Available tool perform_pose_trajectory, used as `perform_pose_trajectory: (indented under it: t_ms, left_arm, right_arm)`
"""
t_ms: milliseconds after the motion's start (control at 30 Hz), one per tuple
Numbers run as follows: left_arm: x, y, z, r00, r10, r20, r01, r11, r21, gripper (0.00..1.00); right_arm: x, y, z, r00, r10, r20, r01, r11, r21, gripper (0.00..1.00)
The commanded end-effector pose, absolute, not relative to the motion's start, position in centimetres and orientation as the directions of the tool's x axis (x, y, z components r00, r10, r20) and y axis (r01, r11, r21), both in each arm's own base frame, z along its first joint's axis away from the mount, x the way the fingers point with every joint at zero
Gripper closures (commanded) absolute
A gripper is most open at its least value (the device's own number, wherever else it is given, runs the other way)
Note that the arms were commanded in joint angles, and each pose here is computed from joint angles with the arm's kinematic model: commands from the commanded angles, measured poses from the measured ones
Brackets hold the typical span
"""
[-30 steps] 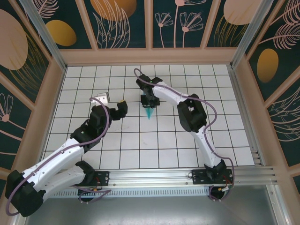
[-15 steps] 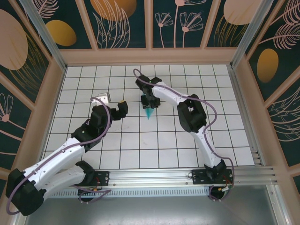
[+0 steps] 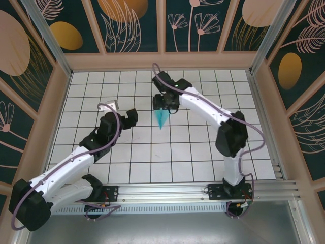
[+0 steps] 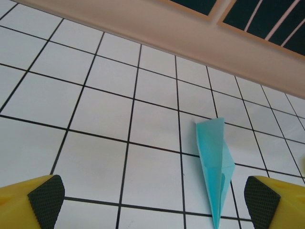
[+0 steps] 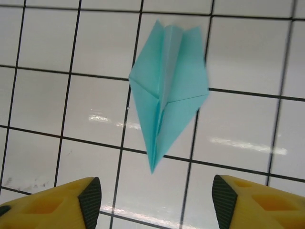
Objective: Fold a paper plane with a square sheet of paper (fold left side to right side)
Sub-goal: Place the paper plane at the center of the table, then reset both arms
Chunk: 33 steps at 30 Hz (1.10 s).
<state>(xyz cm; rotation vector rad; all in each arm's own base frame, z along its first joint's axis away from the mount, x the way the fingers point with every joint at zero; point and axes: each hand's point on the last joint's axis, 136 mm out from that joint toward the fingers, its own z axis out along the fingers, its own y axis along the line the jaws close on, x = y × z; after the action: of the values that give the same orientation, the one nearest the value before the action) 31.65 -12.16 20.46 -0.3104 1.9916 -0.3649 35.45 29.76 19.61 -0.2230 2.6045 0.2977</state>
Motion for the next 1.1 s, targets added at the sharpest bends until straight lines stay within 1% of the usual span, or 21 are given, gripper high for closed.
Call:
perform_pose_trajectory:
  t_ms: [0,100,200,233,300,367,433,500,633,733,800,933,1000,1067]
  left_arm:
    - [32.5,-10.7,21.4,-0.408,-0.437,-0.802,-0.084,0.892,-0.443,0.01]
    - [33.2,-8.1,22.4,-0.354,-0.468,-0.81,-0.129,0.882,-0.453,0.02]
    - [33.7,-5.3,23.6,-0.274,-0.482,-0.832,-0.175,0.876,-0.45,0.01]
    - [33.8,-4.3,24.1,-0.243,-0.479,-0.844,-0.199,0.876,-0.439,0.01]
    - [33.9,-2.5,24.7,-0.193,-0.46,-0.867,-0.254,0.876,-0.409,0.01]
    - [33.9,-1.3,25.5,-0.144,-0.427,-0.893,-0.295,0.88,-0.373,0.02]
    - [34.0,-0.4,25.9,-0.107,-0.388,-0.915,-0.323,0.884,-0.337,0.02]
    - [34.0,0.3,25.8,-0.089,-0.342,-0.935,-0.351,0.89,-0.292,0.01]
    - [33.8,1.8,25.0,-0.046,-0.254,-0.966,-0.414,0.885,-0.213,0.02]
    - [33.3,2.9,24.4,0.026,-0.219,-0.975,-0.438,0.874,-0.208,0.01]
    - [32.9,3.9,23.4,0.044,-0.199,-0.979,-0.471,0.86,-0.196,0.01]
    - [33.0,5.5,21.0,-0.003,-0.144,-0.99,-0.516,0.848,-0.121,0.02]
    - [33.3,5.9,19.9,-0.019,-0.126,-0.992,-0.515,0.852,-0.098,0.01]
    - [33.9,5.4,19.0,-0.023,-0.118,-0.993,-0.476,0.875,-0.093,0.01]
  right_arm:
    - [36.1,26.4,22.9,-0.764,-0.081,-0.64,-0.191,0.976,0.105,0.31]
    - [36.1,22.2,24.4,-0.698,-0.028,-0.715,-0.135,0.986,0.094,0.27]
    - [36.0,17.1,25.3,-0.629,0.063,-0.775,-0.066,0.989,0.133,0.2]
    - [35.6,15.9,25.4,-0.601,0.088,-0.795,-0.056,0.987,0.151,0.18]
    - [35.6,11.8,26.0,-0.524,0.154,-0.838,0.01,0.985,0.175,0.11]
    - [35.2,8.3,26.2,-0.435,0.197,-0.879,0.062,0.98,0.19,0.01]
    - [34.7,5.8,26.1,-0.368,0.204,-0.907,0.092,0.979,0.182,0.01]
    - [34.5,3.3,25.4,-0.33,0.211,-0.92,0.135,0.975,0.176,0.01]
    - [34.7,-1.5,22.4,-0.306,0.241,-0.921,0.247,0.954,0.168,0.01]
    - [34.5,-4.5,19.6,-0.249,0.275,-0.929,0.315,0.93,0.191,0.01]
    - [34.4,-5.6,18.0,-0.214,0.278,-0.937,0.319,0.926,0.202,0.01]
    - [34.7,-6.4,15.4,-0.194,0.25,-0.948,0.303,0.935,0.185,0.01]
    - [35.2,-6.3,14.5,-0.195,0.226,-0.954,0.283,0.945,0.166,0.01]
    - [35.6,-6.0,14.0,-0.178,0.211,-0.961,0.258,0.953,0.161,0.01]
